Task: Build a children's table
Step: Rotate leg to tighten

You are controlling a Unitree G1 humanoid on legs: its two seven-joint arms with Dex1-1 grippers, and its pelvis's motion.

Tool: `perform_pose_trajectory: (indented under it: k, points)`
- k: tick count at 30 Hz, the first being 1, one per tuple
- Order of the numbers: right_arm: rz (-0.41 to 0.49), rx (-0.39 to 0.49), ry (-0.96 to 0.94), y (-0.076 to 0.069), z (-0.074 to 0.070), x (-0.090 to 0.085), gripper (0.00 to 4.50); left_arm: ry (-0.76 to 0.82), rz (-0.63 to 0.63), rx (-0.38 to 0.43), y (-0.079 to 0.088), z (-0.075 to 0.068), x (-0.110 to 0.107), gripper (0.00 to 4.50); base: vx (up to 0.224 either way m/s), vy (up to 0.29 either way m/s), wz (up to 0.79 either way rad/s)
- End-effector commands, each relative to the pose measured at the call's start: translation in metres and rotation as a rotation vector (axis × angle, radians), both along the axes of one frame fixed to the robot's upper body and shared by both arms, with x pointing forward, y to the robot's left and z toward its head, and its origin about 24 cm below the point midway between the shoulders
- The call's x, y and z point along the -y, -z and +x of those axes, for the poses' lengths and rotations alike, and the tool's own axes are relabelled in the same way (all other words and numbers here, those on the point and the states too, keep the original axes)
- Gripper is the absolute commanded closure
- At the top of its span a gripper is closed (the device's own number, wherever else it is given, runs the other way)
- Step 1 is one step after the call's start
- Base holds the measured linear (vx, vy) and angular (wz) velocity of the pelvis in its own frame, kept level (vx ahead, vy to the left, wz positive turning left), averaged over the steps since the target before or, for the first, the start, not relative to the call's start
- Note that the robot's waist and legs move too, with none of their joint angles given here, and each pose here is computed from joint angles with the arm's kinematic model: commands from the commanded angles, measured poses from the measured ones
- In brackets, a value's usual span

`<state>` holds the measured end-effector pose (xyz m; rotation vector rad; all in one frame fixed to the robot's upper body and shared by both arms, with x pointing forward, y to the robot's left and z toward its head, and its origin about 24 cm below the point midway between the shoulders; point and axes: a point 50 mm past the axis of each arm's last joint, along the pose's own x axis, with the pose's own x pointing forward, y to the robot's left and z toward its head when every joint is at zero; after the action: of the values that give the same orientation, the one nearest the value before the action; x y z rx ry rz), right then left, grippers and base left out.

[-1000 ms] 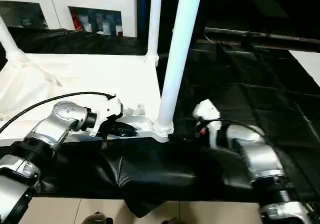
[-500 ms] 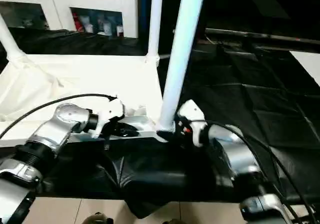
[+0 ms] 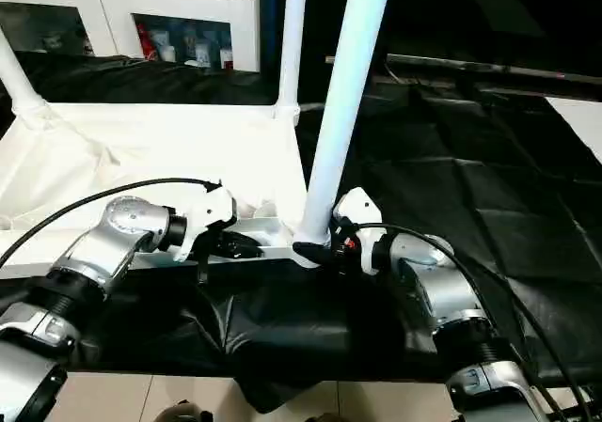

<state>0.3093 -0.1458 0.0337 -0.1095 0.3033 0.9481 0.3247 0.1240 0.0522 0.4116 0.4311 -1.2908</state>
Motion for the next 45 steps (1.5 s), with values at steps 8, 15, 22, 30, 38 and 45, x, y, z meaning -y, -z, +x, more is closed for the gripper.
perform_pose_trajectory:
  k: [8, 15, 22, 30, 38, 45]
  points:
    - [-0.006, -0.06, 0.441, 0.03, 0.013, -0.029, 1.75, -0.202, -0.029, 0.01, 0.017, 0.01, 0.063, 4.5, 0.0, 0.0, 0.0]
    - [0.045, -0.021, 0.353, 0.023, 0.017, -0.058, 1.06, -0.168, -0.044, 0.029, 0.013, 0.009, 0.088, 4.5, 0.0, 0.0, 0.0]
    - [0.04, 0.075, 0.094, 0.002, 0.013, -0.019, 0.69, -0.022, -0.055, 0.005, 0.01, 0.004, 0.052, 4.5, 0.0, 0.0, 0.0]
    - [-0.017, 0.057, -0.169, -0.011, -0.002, 0.015, 0.69, 0.164, -0.059, -0.067, 0.0, -0.007, 0.022, 4.5, 0.0, 0.0, 0.0]
    - [-0.048, 0.015, -0.248, -0.011, -0.006, 0.021, 1.04, 0.179, -0.058, -0.083, -0.007, -0.007, 0.011, 4.5, 0.0, 0.0, 0.0]
    - [-0.004, -0.012, -0.253, -0.006, -0.009, 0.012, 1.47, 0.134, -0.061, -0.062, -0.005, -0.006, 0.01, 4.5, 0.0, 0.0, 0.0]
